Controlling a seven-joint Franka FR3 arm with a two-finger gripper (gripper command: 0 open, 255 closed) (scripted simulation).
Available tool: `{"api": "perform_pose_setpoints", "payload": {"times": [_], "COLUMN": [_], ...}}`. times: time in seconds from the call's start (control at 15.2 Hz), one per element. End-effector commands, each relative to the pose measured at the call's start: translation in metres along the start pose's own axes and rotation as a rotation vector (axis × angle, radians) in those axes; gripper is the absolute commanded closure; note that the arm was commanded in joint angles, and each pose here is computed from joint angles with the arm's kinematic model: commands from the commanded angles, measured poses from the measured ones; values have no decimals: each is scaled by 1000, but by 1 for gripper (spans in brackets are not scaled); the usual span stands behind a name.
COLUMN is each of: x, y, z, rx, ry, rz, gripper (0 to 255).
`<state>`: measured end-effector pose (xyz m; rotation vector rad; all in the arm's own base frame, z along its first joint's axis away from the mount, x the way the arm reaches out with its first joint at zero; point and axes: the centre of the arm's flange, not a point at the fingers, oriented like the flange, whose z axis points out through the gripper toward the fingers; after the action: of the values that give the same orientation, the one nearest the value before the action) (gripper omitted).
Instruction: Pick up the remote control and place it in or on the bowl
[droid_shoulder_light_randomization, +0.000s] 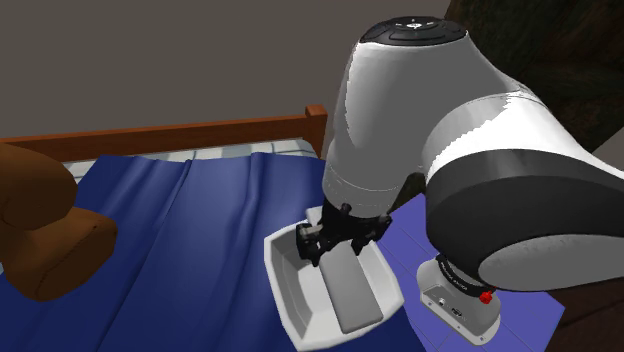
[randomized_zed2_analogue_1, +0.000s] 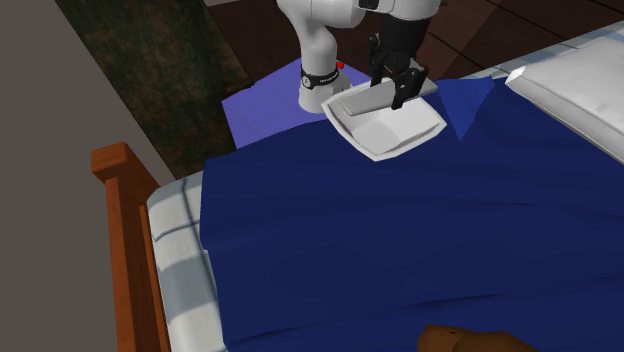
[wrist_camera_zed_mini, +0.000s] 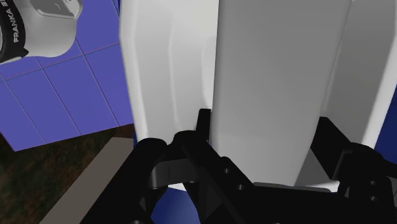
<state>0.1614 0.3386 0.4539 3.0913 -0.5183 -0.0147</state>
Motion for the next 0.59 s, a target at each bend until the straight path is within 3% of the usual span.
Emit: {"api": "perform_pose_setpoints", "payload": {"times": [0.0,0.53], "x": [1,1], "y": [0,0], "z": [11,41], "rx": [1,1], "ry": [0,0], "rz": [0,0], "gripper": [255,255]}}
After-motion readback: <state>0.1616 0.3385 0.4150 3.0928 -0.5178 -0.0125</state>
